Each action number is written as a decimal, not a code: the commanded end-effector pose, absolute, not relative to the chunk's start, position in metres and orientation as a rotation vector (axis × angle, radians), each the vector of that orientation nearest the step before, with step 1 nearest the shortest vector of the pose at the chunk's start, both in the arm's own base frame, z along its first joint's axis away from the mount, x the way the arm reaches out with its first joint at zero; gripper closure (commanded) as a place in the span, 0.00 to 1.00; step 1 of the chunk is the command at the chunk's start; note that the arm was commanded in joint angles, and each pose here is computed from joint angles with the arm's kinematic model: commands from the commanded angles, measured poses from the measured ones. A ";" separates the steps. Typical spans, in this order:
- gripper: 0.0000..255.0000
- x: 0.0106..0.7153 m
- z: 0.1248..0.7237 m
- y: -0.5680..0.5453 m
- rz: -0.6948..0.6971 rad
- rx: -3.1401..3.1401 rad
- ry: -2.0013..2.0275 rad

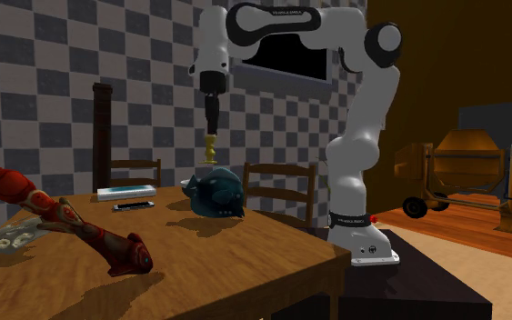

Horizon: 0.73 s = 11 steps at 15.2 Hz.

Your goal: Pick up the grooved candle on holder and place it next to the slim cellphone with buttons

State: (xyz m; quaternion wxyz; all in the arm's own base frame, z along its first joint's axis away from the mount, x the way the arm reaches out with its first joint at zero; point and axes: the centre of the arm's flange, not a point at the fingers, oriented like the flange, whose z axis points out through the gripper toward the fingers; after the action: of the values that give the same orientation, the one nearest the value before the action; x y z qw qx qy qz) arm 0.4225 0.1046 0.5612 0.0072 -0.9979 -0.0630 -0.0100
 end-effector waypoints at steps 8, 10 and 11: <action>1.00 0.507 0.561 0.019 -0.031 -3.121 -0.198; 1.00 0.526 0.561 0.000 -0.031 -3.121 -0.198; 1.00 0.536 0.561 -0.009 -0.031 -3.121 -0.198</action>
State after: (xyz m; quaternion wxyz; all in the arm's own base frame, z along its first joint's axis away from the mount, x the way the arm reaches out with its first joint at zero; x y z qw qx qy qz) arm 0.5236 -0.0009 0.5581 0.0071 -0.9979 -0.0630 -0.0099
